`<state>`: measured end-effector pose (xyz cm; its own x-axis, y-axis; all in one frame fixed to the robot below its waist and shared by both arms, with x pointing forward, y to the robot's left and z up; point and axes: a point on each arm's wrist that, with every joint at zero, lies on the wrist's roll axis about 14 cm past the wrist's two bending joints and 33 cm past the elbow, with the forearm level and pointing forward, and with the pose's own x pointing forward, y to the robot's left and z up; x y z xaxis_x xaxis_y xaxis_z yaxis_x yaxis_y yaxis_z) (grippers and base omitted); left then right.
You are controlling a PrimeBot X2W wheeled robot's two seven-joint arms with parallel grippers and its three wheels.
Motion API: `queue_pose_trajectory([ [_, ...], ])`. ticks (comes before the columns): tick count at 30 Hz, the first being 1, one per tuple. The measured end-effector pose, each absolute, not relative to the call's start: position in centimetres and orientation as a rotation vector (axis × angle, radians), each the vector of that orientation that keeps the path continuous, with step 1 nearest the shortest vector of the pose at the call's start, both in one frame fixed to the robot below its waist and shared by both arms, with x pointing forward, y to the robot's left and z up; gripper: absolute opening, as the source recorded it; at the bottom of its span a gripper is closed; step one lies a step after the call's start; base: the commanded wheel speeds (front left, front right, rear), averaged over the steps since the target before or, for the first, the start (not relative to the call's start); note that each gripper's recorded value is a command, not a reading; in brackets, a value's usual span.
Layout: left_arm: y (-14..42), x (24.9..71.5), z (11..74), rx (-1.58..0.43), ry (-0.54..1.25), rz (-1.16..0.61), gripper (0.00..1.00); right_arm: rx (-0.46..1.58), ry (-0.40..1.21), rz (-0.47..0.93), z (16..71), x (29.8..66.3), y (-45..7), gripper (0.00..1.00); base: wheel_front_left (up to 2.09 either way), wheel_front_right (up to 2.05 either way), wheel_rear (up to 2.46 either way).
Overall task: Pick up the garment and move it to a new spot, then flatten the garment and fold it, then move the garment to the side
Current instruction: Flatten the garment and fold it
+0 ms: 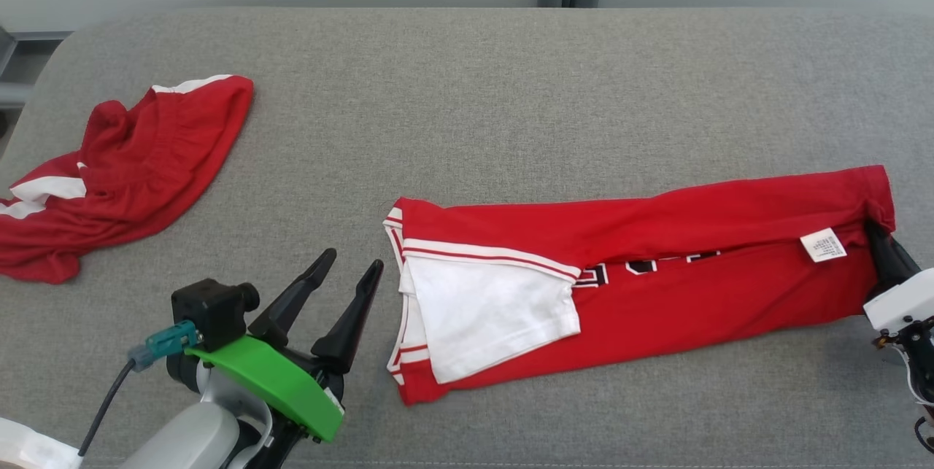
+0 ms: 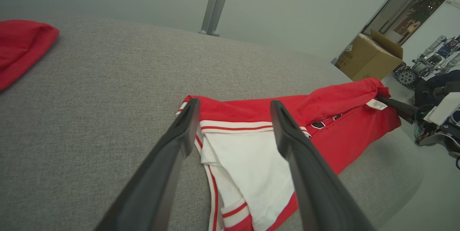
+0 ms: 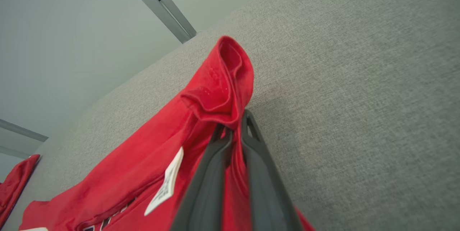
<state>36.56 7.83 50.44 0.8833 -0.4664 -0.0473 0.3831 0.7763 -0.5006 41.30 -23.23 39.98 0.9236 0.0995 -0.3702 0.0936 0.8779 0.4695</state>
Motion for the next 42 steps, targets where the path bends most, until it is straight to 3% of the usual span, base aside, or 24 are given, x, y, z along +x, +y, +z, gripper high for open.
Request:
queue_pose_trajectory([
  [5,7.7,36.5,50.7,-0.506,0.167,-0.467,1.00,0.461,0.352,0.046,41.7,42.3,-23.1,0.00,0.00,0.00,0.00],
  [12,7.7,36.4,51.0,-0.505,0.156,-0.464,1.00,0.483,0.254,0.215,45.5,43.7,-18.1,0.00,0.00,0.00,0.00],
  [26,10.6,36.3,52.6,-0.487,0.082,-0.378,1.00,0.559,0.232,0.581,48.7,39.9,-5.7,0.00,0.00,0.00,0.00],
  [42,13.6,34.6,53.5,-0.506,0.031,-0.263,1.00,0.577,0.350,0.701,46.5,38.0,1.6,0.00,0.00,0.00,0.00],
])
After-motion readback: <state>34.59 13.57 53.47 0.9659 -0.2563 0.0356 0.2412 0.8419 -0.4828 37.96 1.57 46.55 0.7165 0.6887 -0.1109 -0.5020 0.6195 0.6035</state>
